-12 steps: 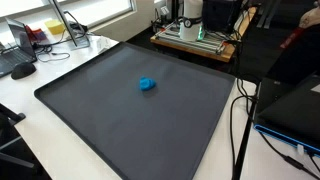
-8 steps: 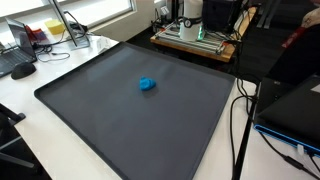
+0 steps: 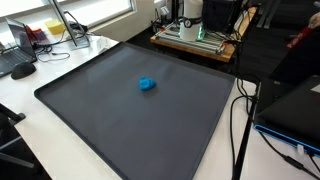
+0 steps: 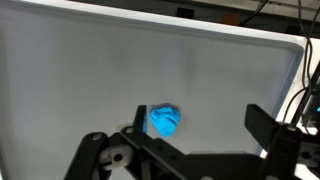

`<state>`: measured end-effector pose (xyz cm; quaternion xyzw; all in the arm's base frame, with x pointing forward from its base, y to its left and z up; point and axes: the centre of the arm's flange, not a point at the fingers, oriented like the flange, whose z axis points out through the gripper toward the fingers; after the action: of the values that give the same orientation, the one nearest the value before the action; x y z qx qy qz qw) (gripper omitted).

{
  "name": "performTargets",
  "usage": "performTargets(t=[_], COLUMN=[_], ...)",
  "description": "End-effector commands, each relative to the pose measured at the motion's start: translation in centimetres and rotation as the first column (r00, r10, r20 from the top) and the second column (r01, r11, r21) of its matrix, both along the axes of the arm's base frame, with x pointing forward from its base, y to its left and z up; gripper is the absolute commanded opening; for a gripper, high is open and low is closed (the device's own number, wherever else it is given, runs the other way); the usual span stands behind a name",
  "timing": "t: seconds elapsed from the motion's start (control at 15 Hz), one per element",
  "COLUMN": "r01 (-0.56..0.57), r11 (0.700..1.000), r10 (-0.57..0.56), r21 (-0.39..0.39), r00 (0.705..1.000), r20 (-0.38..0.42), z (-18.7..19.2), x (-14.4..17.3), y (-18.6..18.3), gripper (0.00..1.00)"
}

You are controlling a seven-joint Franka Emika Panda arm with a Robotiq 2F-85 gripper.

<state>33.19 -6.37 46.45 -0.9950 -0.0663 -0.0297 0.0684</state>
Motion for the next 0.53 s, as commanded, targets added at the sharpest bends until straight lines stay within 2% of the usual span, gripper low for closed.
performTargets(t=[0.0, 0.07, 0.27, 0.47], r01=[-0.052, -0.087, -0.176, -0.288], r11=[0.999, 0.996, 0.984, 0.957], r10=[0.052, 0.086, 0.177, 0.290], r21=[-0.005, 0.013, -0.008, -0.042], r00=[0.998, 0.995, 0.983, 0.955], r20=[0.027, 0.044, 0.053, 0.062], z=[0.6, 1.0, 2.2, 3.5], x=[0.0, 0.0, 0.2, -0.2], y=[1.5, 2.8, 6.8, 11.8], gripper=[1.00, 1.00, 1.00, 1.00])
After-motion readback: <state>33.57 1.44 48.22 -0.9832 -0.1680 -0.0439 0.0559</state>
